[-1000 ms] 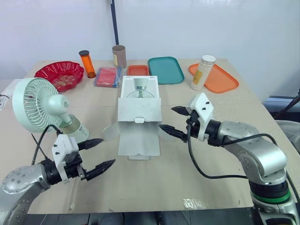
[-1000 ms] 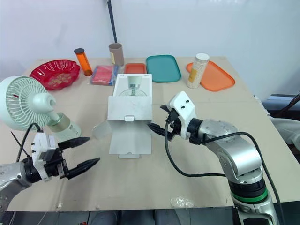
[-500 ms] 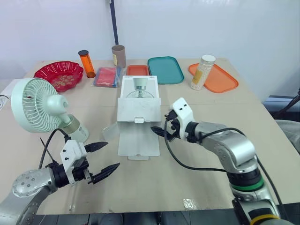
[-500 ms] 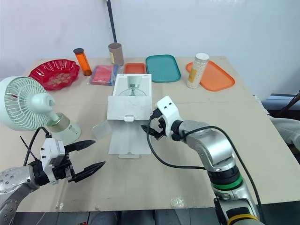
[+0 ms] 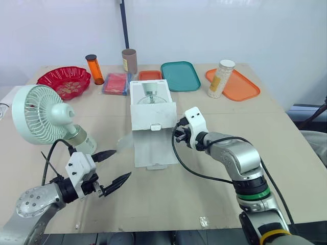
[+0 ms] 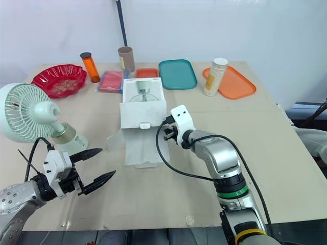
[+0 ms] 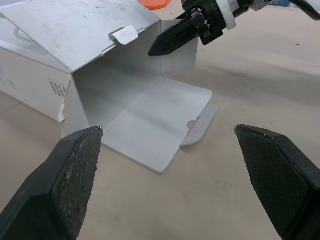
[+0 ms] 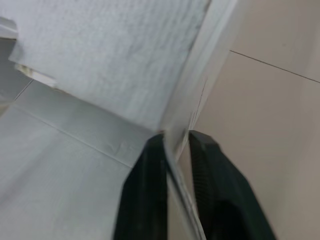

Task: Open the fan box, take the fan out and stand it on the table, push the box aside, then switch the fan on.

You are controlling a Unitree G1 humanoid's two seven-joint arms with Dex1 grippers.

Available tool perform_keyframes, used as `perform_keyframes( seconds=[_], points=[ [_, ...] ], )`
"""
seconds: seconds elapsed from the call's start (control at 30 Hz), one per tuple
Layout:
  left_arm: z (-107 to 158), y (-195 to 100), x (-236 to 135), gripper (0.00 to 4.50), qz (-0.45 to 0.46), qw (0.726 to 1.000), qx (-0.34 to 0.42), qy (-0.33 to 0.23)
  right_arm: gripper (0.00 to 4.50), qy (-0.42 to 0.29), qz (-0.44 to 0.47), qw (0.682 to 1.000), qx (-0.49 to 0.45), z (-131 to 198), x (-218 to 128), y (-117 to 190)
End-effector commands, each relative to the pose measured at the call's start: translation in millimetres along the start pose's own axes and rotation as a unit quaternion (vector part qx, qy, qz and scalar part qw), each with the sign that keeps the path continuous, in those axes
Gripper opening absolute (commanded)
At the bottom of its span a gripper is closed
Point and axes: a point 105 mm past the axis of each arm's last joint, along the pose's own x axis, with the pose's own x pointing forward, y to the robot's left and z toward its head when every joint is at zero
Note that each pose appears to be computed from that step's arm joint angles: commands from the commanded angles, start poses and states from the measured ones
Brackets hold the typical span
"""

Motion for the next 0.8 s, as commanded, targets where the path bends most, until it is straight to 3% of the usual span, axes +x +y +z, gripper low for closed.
perform_keyframes(
  seconds=[0.03, 0.43, 0.8],
  points=[
    [2, -2, -1, 4.50, -0.002, 1.000, 0.017, -0.009, 0.04, -0.014, -0.018, 1.000, -0.001, 8, -2, -5],
    [-2, -5, 1, 4.50, -0.009, 1.000, 0.017, -0.008, 0.04, -0.003, -0.086, 0.996, 0.029, -3, -22, -46],
    [-2, 6, 4, 4.50, -0.021, 1.000, 0.019, -0.009, 0.04, 0.031, -0.235, 0.968, 0.088, -53, -114, -120]
  ],
)
